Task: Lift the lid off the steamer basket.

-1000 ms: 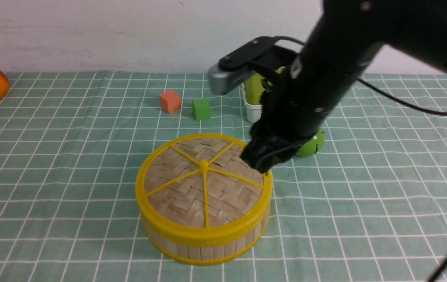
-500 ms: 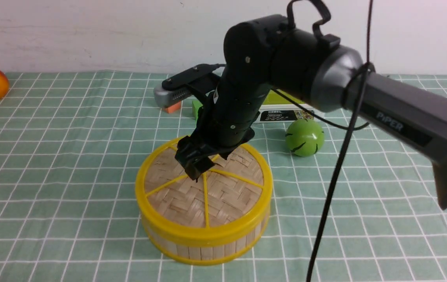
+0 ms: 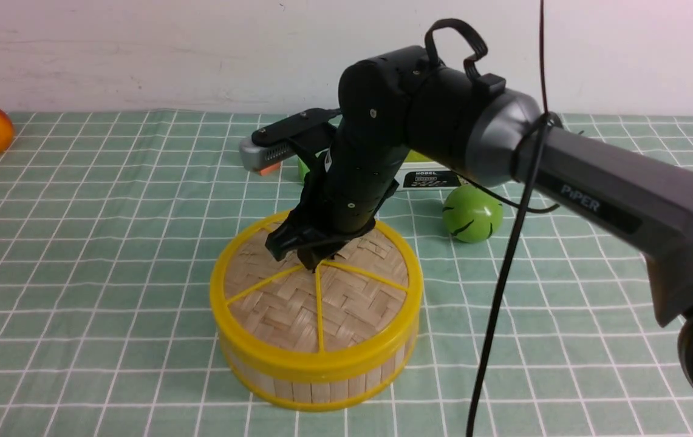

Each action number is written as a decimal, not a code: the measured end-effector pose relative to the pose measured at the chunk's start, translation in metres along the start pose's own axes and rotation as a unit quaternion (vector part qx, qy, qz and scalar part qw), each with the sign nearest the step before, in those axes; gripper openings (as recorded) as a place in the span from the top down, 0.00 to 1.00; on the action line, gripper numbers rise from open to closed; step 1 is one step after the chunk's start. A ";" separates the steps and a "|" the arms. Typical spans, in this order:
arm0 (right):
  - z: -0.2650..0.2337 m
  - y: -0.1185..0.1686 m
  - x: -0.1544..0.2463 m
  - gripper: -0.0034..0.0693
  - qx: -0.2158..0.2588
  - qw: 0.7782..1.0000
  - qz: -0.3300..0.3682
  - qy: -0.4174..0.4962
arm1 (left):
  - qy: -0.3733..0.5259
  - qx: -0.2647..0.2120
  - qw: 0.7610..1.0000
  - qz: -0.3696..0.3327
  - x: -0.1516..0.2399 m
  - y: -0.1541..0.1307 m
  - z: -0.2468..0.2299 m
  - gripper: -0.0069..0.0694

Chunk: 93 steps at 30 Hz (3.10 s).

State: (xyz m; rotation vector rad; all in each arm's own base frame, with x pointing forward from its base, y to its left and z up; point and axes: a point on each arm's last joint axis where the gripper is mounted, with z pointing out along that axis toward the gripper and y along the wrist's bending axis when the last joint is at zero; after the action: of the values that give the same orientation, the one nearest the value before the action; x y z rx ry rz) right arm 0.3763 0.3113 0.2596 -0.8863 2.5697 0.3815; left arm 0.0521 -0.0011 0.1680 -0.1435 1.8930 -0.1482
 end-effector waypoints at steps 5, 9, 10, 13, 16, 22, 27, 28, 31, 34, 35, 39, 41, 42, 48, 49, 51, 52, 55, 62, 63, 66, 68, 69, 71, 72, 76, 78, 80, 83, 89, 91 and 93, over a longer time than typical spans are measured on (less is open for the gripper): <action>-0.007 0.001 -0.001 0.84 -0.001 1.000 0.001 0.000 | 0.000 0.000 1.000 0.000 0.000 0.000 0.000 0.60; -0.045 0.002 -0.004 0.84 0.022 1.000 -0.021 -0.005 | 0.000 0.000 1.000 0.000 0.000 0.000 0.000 0.60; -0.063 0.002 -0.006 0.84 0.032 0.999 -0.029 -0.014 | 0.000 0.000 1.000 0.000 0.000 0.000 0.000 0.60; -0.114 0.003 -0.006 0.84 0.062 0.996 -0.043 -0.049 | 0.000 0.000 1.000 0.000 0.000 0.000 0.000 0.60; -0.180 0.000 0.005 0.84 0.114 0.987 -0.056 -0.099 | 0.000 0.000 1.000 0.000 0.000 0.000 0.000 0.60; -0.201 -0.036 0.053 0.84 0.150 0.987 -0.001 -0.055 | 0.000 0.000 1.000 0.000 0.000 0.000 0.000 0.60; -0.170 -0.096 0.117 0.84 0.171 0.980 0.104 0.008 | 0.000 0.000 1.000 0.000 0.000 0.000 0.000 0.60; -0.165 -0.101 0.122 0.84 0.171 0.978 0.119 0.005 | 0.000 0.000 1.000 0.000 0.000 0.000 0.000 0.60; -0.138 -0.120 0.143 0.84 0.162 0.974 0.155 0.009 | 0.000 0.000 1.000 0.000 0.000 0.000 0.000 0.60; -0.115 -0.135 0.157 0.84 0.160 0.971 0.177 0.004 | 0.000 0.000 1.000 0.000 0.000 0.000 0.000 0.60; -0.101 -0.145 0.162 0.84 0.162 0.968 0.190 0.001 | 0.000 0.000 1.000 0.000 0.000 0.000 0.000 0.60; -0.079 -0.163 0.165 0.84 0.161 0.964 0.211 -0.007 | 0.000 0.000 1.000 0.000 0.000 0.000 0.000 0.60; -0.064 -0.170 0.164 0.84 0.160 0.963 0.217 -0.016 | 0.000 0.000 1.000 0.000 0.000 0.000 0.000 0.60; -0.059 -0.173 0.163 0.84 0.160 0.963 0.217 -0.019 | 0.000 0.000 1.000 0.000 0.000 0.000 0.000 0.60; -0.046 -0.179 0.158 0.68 0.164 0.961 0.216 -0.051 | 0.000 0.000 1.000 0.000 0.000 0.000 0.000 0.60; -0.047 -0.179 0.157 0.63 0.164 0.961 0.215 -0.056 | 0.000 0.000 1.000 0.000 0.000 0.000 0.000 0.60; -0.052 -0.178 0.155 0.53 0.165 0.961 0.214 -0.062 | 0.000 0.000 1.000 0.000 0.000 0.000 0.000 0.60; -0.056 -0.177 0.154 0.49 0.165 0.961 0.214 -0.064 | 0.000 0.000 1.000 0.000 0.000 0.000 0.000 0.60; -0.082 -0.168 0.150 0.42 0.163 0.959 0.216 -0.086 | 0.000 0.000 1.000 0.000 0.000 0.000 0.000 0.60; -0.195 -0.114 0.166 0.67 0.146 0.946 0.185 -0.225 | 0.000 0.000 1.000 0.000 0.000 0.000 0.000 0.60; -0.199 -0.112 0.166 0.68 0.147 0.945 0.182 -0.231 | 0.000 0.000 1.000 0.000 0.000 0.000 0.000 0.60; -0.236 -0.075 0.209 0.93 0.123 0.934 0.175 -0.286 | 0.000 0.000 1.000 0.000 0.000 0.000 0.000 0.60; -0.244 -0.066 0.220 0.96 0.118 0.931 0.173 -0.300 | 0.000 0.000 1.000 0.000 0.000 0.000 0.000 0.60; -0.244 -0.061 0.229 0.97 0.113 0.930 0.176 -0.302 | 0.000 0.000 1.000 0.000 0.000 0.000 0.000 0.60; -0.252 -0.043 0.261 0.98 0.102 0.923 0.174 -0.327 | 0.000 0.000 1.000 0.000 0.000 0.000 0.000 0.60; -0.256 -0.037 0.270 0.98 0.100 0.919 0.171 -0.340 | 0.000 0.000 1.000 0.000 0.000 0.000 0.000 0.60; -0.264 -0.022 0.295 0.98 0.100 0.909 0.161 -0.372 | 0.000 0.000 1.000 0.000 0.000 0.000 0.000 0.60; -0.266 -0.018 0.304 0.98 0.100 0.906 0.157 -0.380 | 0.000 0.000 1.000 0.000 0.000 0.000 0.000 0.60; -0.267 -0.011 0.316 0.98 0.098 0.906 0.150 -0.383 | 0.000 0.000 1.000 0.000 0.000 0.000 0.000 0.60; -0.269 -0.006 0.324 0.97 0.094 0.910 0.146 -0.375 | 0.000 0.000 1.000 0.000 0.000 0.000 0.000 0.60; -0.269 0.001 0.338 0.97 0.091 0.923 0.137 -0.347 | 0.000 0.000 1.000 0.000 0.000 0.000 0.000 0.60; -0.268 0.000 0.339 0.97 0.100 0.924 0.134 -0.345 | 0.000 0.000 1.000 0.000 0.000 0.000 0.000 0.60; -0.267 -0.003 0.338 0.98 0.112 0.921 0.131 -0.348 | 0.000 0.000 1.000 0.000 0.000 0.000 0.000 0.60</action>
State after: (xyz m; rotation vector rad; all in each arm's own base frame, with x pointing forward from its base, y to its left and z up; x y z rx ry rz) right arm 0.0603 0.0306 0.3437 -0.2454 1.9994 0.3805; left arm 0.0521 -0.0011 0.1680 -0.1435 1.8938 -0.1481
